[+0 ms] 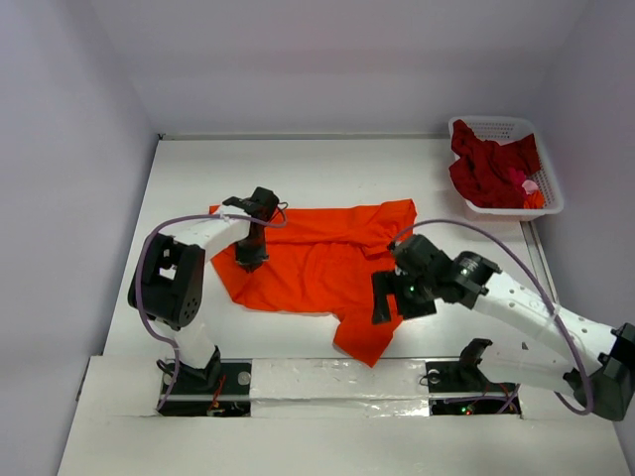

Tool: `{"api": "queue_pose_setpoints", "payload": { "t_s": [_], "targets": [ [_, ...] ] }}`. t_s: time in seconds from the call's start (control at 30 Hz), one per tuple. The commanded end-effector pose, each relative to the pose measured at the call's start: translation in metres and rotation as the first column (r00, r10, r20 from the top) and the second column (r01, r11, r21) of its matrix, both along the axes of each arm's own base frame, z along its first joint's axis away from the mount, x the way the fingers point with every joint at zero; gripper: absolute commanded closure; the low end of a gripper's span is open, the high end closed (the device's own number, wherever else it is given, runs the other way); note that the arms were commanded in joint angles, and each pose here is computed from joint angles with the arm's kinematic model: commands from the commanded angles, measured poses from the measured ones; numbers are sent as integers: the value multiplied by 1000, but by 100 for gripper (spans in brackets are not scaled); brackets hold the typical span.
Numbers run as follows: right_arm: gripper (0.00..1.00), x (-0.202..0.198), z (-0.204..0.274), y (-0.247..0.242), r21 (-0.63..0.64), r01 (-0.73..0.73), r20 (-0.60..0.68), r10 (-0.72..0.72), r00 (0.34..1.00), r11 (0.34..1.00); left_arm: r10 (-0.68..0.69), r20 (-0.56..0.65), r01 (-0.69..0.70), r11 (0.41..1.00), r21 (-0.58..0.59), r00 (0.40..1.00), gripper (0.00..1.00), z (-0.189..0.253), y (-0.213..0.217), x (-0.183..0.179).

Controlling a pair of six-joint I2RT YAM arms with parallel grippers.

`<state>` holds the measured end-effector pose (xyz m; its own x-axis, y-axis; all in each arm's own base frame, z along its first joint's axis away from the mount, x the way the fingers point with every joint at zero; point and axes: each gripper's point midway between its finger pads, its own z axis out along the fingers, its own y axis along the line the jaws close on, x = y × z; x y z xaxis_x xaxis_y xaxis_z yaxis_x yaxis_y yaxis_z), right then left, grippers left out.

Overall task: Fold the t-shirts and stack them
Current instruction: Fold the tshirt

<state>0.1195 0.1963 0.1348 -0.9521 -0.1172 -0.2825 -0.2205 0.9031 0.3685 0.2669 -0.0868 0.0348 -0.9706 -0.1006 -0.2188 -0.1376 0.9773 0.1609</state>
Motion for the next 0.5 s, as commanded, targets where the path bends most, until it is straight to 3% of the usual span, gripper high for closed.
{"api": "queue_pose_setpoints", "payload": {
  "t_s": [0.0, 0.47],
  "targets": [
    [11, -36, -14, -12, -56, -11, -70, 7, 997, 998, 20, 49, -19, 999, -40, 999, 100, 16, -4, 14],
    [9, -62, -31, 12, 220, 208, -227, -158, 961, 953, 65, 81, -56, 992, -111, 995, 100, 28, -6, 26]
  ]
}}
